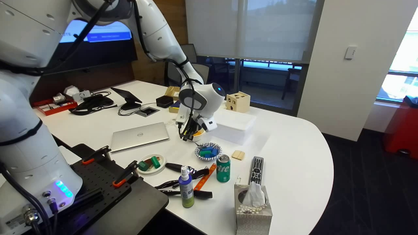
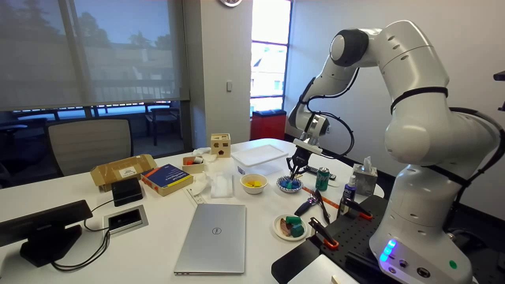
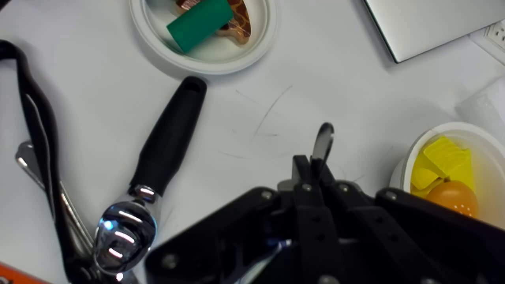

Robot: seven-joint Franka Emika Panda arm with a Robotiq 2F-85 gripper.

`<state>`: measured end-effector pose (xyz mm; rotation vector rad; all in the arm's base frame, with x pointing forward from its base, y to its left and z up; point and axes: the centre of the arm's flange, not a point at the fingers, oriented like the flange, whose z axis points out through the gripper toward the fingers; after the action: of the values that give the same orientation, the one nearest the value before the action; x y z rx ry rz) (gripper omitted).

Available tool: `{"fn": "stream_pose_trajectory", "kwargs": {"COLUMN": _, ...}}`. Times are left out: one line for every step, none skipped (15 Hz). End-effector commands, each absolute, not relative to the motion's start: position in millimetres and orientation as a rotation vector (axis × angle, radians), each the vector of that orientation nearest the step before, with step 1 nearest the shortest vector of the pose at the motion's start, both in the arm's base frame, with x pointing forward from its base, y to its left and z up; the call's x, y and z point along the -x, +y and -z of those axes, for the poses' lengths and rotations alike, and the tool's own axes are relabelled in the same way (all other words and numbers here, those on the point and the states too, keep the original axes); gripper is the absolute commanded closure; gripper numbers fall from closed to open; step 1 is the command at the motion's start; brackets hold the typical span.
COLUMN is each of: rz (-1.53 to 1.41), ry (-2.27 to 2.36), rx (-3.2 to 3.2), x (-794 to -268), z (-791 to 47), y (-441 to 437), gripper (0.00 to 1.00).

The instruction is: Use the spoon to stir in both the left then the right white bowls

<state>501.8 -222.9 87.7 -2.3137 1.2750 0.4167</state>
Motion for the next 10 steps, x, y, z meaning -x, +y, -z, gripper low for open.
{"fn": "stream_pose_trajectory", "kwargs": {"rz": -0.521, "ry": 1.301, "rx": 2.245, "x": -502.3, "z": -78.0, "y": -225.0, "gripper": 0.99}}
{"fn": "stream_pose_trajectory", "kwargs": {"rz": -0.545, "ry": 1.303, "rx": 2.233, "x": -502.1, "z": -71.2, "y": -226.0, "gripper": 0.99}}
{"fn": "stream_pose_trajectory", "kwargs": {"rz": -0.56, "ry": 1.304, "rx": 2.226, "x": -501.4, "z": -66.2, "y": -226.6, "gripper": 0.99}}
{"fn": "stream_pose_trajectory", "kwargs": {"rz": -0.568, "ry": 1.306, "rx": 2.226, "x": -501.6, "z": -60.6, "y": -227.3, "gripper": 0.99}}
{"fn": "stream_pose_trajectory", "kwargs": {"rz": -0.569, "ry": 1.305, "rx": 2.228, "x": -502.3, "z": -56.1, "y": -227.6, "gripper": 0.99}}
{"fn": "stream_pose_trajectory", "kwargs": {"rz": -0.556, "ry": 1.304, "rx": 2.239, "x": -504.4, "z": -52.5, "y": -227.7, "gripper": 0.99}}
{"fn": "stream_pose_trajectory", "kwargs": {"rz": -0.541, "ry": 1.3, "rx": 2.254, "x": -506.1, "z": -49.9, "y": -227.6, "gripper": 0.99}}
{"fn": "stream_pose_trajectory", "kwargs": {"rz": -0.524, "ry": 1.304, "rx": 2.259, "x": -508.1, "z": -48.5, "y": -228.3, "gripper": 0.99}}
{"fn": "stream_pose_trajectory", "kwargs": {"rz": -0.504, "ry": 1.304, "rx": 2.269, "x": -509.5, "z": -47.6, "y": -229.0, "gripper": 0.99}}
{"fn": "stream_pose_trajectory", "kwargs": {"rz": -0.481, "ry": 1.302, "rx": 2.279, "x": -511.3, "z": -47.5, "y": -230.1, "gripper": 0.99}}
